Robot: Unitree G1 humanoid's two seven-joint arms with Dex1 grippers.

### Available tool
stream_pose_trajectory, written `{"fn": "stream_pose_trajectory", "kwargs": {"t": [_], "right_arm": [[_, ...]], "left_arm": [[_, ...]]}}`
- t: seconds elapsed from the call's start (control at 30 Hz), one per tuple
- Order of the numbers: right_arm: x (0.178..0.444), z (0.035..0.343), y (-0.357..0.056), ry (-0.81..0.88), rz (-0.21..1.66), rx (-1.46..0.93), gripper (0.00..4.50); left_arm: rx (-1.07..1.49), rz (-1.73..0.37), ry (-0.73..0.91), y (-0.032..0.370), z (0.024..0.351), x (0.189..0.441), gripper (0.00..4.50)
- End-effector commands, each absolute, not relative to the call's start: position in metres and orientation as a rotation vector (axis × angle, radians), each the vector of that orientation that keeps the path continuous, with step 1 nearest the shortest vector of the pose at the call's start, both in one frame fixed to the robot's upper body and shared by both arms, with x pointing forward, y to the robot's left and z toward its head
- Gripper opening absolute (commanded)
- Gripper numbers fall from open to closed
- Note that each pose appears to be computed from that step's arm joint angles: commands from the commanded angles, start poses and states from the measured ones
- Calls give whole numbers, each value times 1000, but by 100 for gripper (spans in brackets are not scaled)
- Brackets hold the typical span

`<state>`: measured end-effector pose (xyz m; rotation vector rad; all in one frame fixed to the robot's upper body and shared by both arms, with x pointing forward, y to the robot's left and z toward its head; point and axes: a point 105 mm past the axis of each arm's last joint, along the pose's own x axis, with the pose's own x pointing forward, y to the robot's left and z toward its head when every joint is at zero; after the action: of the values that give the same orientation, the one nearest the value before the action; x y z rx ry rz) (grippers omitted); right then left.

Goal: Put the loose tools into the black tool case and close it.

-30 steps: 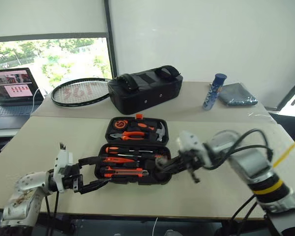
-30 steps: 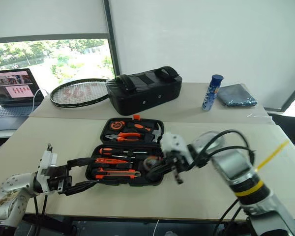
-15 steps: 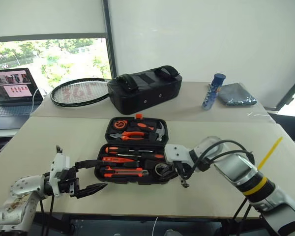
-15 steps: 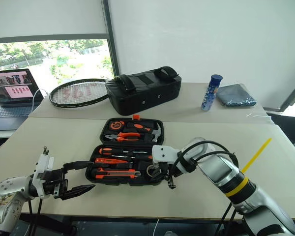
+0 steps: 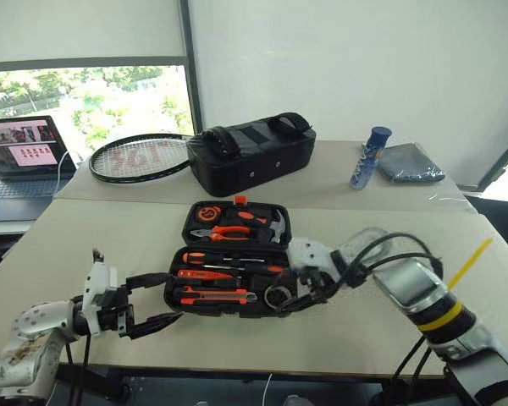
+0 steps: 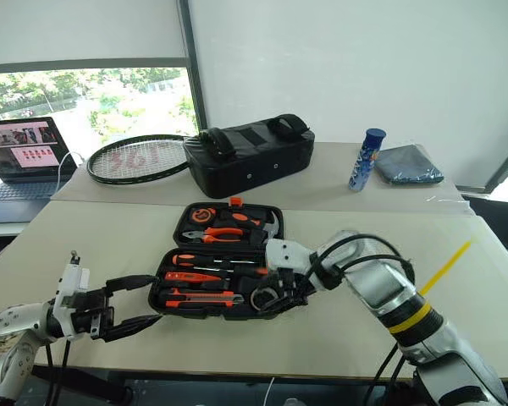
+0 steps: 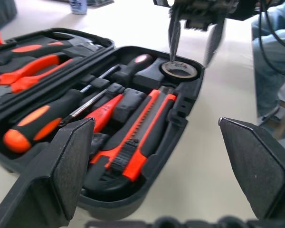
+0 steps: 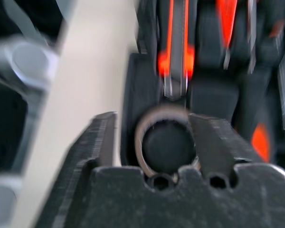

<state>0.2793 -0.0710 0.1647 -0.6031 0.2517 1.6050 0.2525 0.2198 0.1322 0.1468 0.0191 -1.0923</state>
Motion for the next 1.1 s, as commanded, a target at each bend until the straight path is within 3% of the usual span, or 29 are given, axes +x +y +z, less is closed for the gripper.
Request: {"fn": "stream_pose_trajectory", "kwargs": {"t": [0.03, 0.07, 0.17, 0.2, 0.37, 0.4, 0.57, 0.77, 1.1], "right_arm": [[276, 192, -101, 88, 1540, -468, 297], [278, 185, -113, 96, 1494, -472, 297], [285, 163, -141, 139, 1375, -501, 223], [291, 156, -150, 134, 1305, -503, 183], [323, 127, -181, 72, 1011, -593, 17], [327, 122, -182, 62, 980, -608, 0], [348, 106, -174, 26, 883, -644, 0], [363, 97, -144, 28, 876, -619, 0], [327, 99, -106, 23, 1045, -590, 0]], "left_arm": [[127, -913, 0, 249, 148, 269, 450], [132, -861, 16, 257, 146, 274, 450], [156, -716, 68, 277, 137, 289, 450], [160, -665, 79, 281, 136, 295, 395], [164, -505, 86, 285, 131, 319, 225], [165, -486, 103, 284, 126, 322, 184], [150, -452, 159, 268, 107, 338, 13], [134, -534, 233, 234, 92, 348, 1], [178, -817, 247, 195, 88, 316, 1]]}}
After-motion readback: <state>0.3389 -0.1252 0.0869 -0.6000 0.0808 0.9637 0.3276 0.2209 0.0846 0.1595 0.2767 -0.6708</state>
